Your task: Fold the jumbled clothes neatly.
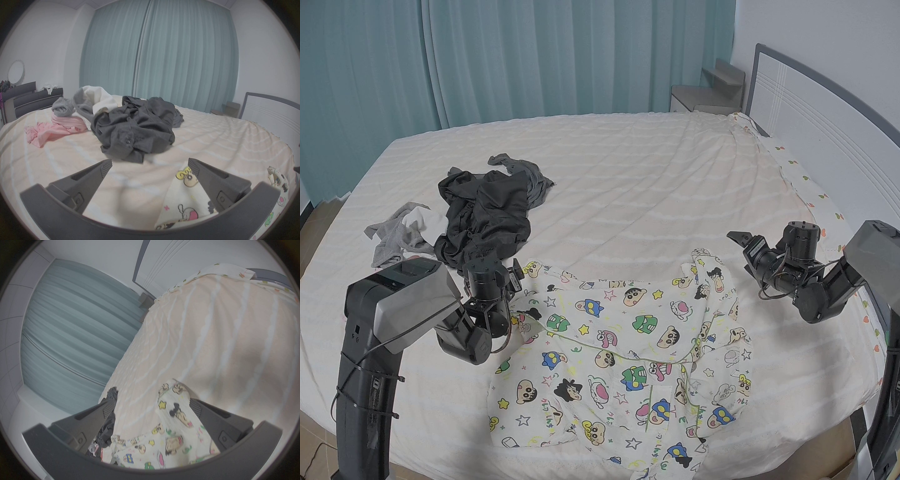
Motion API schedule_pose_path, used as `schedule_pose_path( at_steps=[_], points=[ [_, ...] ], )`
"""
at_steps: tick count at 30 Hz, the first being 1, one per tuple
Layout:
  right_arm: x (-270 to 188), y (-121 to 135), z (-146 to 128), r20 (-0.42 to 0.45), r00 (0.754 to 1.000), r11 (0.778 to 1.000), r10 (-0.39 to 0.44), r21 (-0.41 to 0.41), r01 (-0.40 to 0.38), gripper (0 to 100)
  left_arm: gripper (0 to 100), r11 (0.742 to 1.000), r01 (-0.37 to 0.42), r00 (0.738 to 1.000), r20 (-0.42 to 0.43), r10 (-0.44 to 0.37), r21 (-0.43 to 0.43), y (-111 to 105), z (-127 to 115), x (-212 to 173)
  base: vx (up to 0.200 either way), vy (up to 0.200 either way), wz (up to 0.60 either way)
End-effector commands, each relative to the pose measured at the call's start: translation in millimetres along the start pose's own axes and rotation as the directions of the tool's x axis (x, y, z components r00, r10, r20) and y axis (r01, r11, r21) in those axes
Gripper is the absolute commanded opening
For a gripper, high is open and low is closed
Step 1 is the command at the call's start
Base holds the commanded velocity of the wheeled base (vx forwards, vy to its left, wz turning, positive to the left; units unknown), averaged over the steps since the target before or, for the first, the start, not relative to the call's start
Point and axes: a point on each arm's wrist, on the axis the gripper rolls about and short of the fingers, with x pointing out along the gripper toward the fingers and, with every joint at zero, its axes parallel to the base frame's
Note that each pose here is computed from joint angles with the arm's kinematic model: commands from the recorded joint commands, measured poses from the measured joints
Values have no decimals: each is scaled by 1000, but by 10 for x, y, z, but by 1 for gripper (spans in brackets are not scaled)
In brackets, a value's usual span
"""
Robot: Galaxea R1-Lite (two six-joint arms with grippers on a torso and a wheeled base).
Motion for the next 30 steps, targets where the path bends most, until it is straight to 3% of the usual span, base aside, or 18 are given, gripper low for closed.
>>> schedule_pose_path(
  at_steps=[1,3,6,10,12,13,20,26,30],
  points=[
    [-791,344,16,2,999,998,44,-34,-44,100,100,999,45,999,-5,-45,-10,80,425,-184,0,0,0],
    [-891,370,13,3,999,998,48,-39,-48,100,100,998,60,998,-23,-61,-9,100,445,-239,0,0,0],
    [-1471,457,13,25,997,996,78,-46,-77,100,100,994,104,980,-170,-100,19,257,395,-565,0,0,0],
    [-1965,468,-18,54,993,993,107,-53,-105,100,100,996,84,950,-302,-82,-7,462,220,-856,0,0,0],
    [-2127,453,-41,67,991,992,115,-56,-111,100,100,994,103,918,-382,-110,-39,574,142,-1038,0,0,0],
    [-2240,430,-62,74,990,991,119,-61,-115,100,100,987,122,874,-460,-157,-104,677,105,-1243,0,0,0],
    [-2320,356,-152,47,994,993,103,-60,-100,100,100,978,92,781,-596,-187,-186,834,-63,-1583,0,0,0],
    [-2353,336,-228,18,994,991,104,-91,-102,100,100,966,46,747,-633,-203,-255,818,-126,-1694,0,0,0],
    [-2396,307,-228,28,995,988,98,-125,-93,100,100,963,74,723,-651,-231,-259,858,-105,-1784,0,0,0]
  ],
)
